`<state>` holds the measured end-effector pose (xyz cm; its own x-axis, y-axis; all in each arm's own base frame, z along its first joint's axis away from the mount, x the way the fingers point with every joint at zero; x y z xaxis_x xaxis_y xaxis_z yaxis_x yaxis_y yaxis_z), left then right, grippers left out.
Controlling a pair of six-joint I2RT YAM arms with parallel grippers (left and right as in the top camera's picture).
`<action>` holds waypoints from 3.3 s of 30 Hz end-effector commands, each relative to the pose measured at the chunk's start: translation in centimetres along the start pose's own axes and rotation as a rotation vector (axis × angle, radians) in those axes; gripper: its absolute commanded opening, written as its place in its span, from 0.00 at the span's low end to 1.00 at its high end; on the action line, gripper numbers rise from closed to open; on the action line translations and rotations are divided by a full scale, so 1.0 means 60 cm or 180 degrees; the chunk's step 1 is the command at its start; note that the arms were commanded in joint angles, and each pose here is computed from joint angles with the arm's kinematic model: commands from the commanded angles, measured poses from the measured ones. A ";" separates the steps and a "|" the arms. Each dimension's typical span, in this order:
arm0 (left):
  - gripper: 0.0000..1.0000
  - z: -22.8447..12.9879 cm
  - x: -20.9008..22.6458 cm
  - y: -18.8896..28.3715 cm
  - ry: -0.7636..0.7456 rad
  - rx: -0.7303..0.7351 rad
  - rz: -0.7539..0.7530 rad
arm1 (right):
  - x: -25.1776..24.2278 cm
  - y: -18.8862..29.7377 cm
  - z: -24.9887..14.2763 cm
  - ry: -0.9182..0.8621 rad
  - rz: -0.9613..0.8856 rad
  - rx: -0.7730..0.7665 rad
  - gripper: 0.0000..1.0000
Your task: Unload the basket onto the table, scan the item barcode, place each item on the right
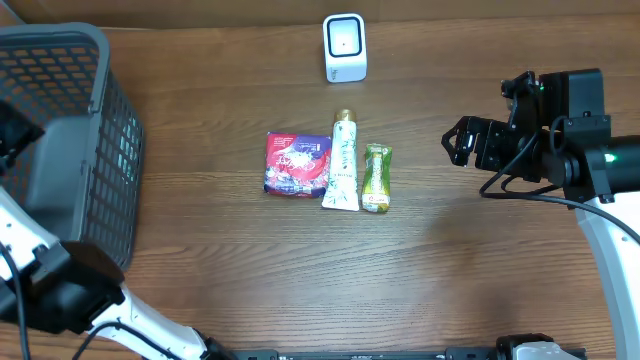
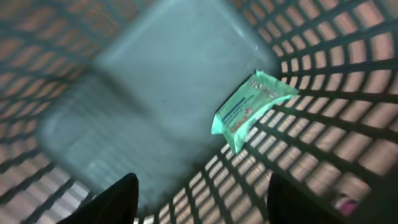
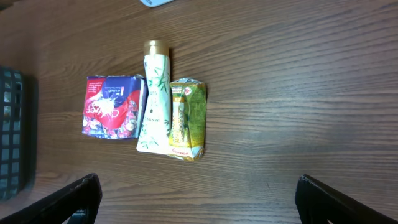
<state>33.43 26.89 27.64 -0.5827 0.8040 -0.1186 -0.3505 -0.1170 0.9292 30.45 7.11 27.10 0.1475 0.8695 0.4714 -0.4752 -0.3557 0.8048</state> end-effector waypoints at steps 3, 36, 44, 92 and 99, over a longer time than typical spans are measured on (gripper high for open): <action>0.56 -0.003 -0.040 -0.113 -0.0649 0.0211 -0.0761 | 0.004 0.006 0.005 0.0017 -0.0006 -0.0040 1.00; 0.04 -0.103 -0.052 -0.412 -0.0811 0.1436 -0.0653 | 0.004 0.006 0.005 0.0004 -0.0007 -0.0038 1.00; 0.04 -0.083 -0.056 -0.368 -0.0698 0.1396 -0.0621 | 0.004 0.006 0.005 0.0005 -0.0006 -0.0040 1.00; 0.66 -0.094 -0.063 -0.399 -0.1246 0.1519 -0.0328 | 0.002 0.006 0.001 -0.0006 -0.0021 -0.0010 1.00; 0.37 -0.107 -0.068 -0.416 -0.1262 0.1621 -0.0342 | 0.002 0.006 0.001 -0.0006 -0.0021 -0.0010 1.00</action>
<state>39.72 24.60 8.50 -0.2376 0.9650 -0.1108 -0.0514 0.1014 0.9935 30.07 7.08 26.86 0.1577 0.8704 0.4665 -0.4577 -0.3542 0.8155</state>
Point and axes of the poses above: each gripper's point midway between its finger pads, its own y axis back along the fingers, its own x axis along the line the jaws close on, z = x × y, the point moved 3 cm from there along y, back along the fingers, and after that the axes turned 10 degrees about -y, right-handed, at the moved point
